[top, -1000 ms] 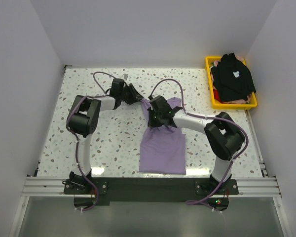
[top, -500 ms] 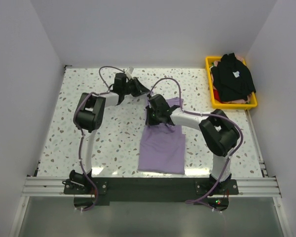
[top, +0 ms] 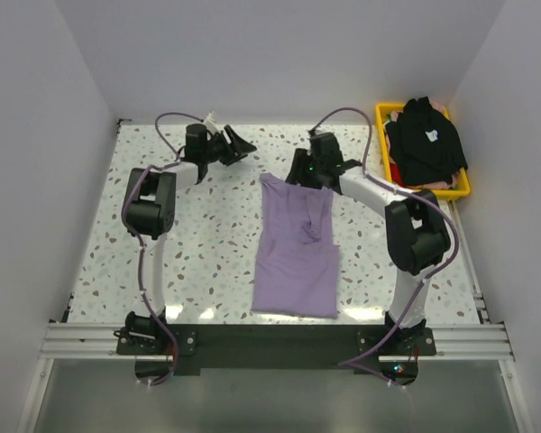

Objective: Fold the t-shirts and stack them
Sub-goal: Fold the tshirt

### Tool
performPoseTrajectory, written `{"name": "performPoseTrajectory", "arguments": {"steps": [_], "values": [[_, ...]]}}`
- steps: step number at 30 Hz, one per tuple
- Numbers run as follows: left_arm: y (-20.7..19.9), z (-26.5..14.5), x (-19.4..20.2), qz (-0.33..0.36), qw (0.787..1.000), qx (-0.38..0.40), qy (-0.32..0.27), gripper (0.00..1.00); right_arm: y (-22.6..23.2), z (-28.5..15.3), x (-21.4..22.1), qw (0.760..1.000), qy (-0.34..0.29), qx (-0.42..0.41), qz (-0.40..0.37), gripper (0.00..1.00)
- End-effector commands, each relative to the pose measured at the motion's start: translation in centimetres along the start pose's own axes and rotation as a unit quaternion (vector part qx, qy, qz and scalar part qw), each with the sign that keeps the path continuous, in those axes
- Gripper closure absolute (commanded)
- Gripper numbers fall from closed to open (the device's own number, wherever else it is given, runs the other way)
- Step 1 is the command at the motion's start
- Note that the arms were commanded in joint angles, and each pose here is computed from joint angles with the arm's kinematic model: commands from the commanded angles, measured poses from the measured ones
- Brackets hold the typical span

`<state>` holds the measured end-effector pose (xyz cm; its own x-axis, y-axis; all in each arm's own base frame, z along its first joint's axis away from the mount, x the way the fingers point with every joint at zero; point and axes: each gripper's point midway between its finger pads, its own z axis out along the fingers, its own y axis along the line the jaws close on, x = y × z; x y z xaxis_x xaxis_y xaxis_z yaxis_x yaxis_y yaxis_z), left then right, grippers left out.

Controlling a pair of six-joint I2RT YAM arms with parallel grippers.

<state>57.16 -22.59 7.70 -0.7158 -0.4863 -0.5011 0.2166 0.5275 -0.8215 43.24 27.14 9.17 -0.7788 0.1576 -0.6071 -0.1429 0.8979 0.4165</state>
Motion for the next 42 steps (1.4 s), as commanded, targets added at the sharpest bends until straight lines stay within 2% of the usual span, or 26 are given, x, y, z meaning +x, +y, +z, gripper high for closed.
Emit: {"name": "performPoseTrajectory", "arguments": {"steps": [1,4,8,13,22,24,27,29,30,31,33,34,36,42], "values": [[-4.5,-2.0,-3.7,0.05,0.998,-0.003,-0.038,0.39,-3.9,-2.7,-5.1,0.998,-0.039,0.04,0.038,0.46],[-2.8,-2.0,-2.3,0.03,0.999,-0.037,-0.017,0.44,-8.4,-2.6,-6.2,0.994,-0.036,0.081,0.066,0.47],[-1.7,-1.2,0.4,0.028,0.998,-0.061,0.017,0.44,-13.1,-1.2,-7.4,0.988,-0.031,0.119,0.09,0.48],[-0.3,0.4,3.6,0.025,0.993,-0.095,0.058,0.45,-15.7,1.0,-6.5,0.985,0.004,0.132,0.107,0.5],[0.6,1.3,7.0,0.043,0.982,-0.15,0.106,0.43,-16.6,2.1,-4.1,0.982,0.035,0.142,0.117,0.5],[1.0,1.4,7.4,0.04,0.981,-0.154,0.111,0.46,-16.4,2.4,-4.1,0.983,0.037,0.135,0.119,0.52],[0.4,1.9,7.7,0.038,0.983,-0.137,0.116,0.59,-16.1,2.9,-3.7,0.984,0.048,0.123,0.121,0.6],[-0.1,2.1,7.3,0.044,0.984,-0.131,0.113,0.67,-16.0,2.9,-3.8,0.984,0.048,0.118,0.122,0.69],[-0.5,2.1,7.3,0.043,0.985,-0.124,0.115,0.76,-15.9,2.9,-3.7,0.985,0.049,0.116,0.122,0.73],[-0.9,2.3,6.9,0.046,0.986,-0.113,0.111,0.8,-15.7,2.7,-3.9,0.985,0.047,0.114,0.121,0.81],[-1.7,2.4,6.7,0.049,0.988,-0.101,0.11,0.91,-15.2,2.2,-4.6,0.987,0.037,0.106,0.116,0.89],[-2.4,2.5,6.3,0.054,0.989,-0.09,0.105,0.93,-15.0,2.1,-5.0,0.988,0.032,0.101,0.113,0.95],[-3.6,2.2,5.6,0.06,0.99,-0.078,0.098,0.99,-14.1,1.4,-6.4,0.991,0.01,0.085,0.102,1.0],[-7.4,1.9,2.2,0.107,0.993,-0.026,0.044,1.0,-13.1,-1.1,-9.9,0.991,-0.074,0.073,0.079,1.0]]}}
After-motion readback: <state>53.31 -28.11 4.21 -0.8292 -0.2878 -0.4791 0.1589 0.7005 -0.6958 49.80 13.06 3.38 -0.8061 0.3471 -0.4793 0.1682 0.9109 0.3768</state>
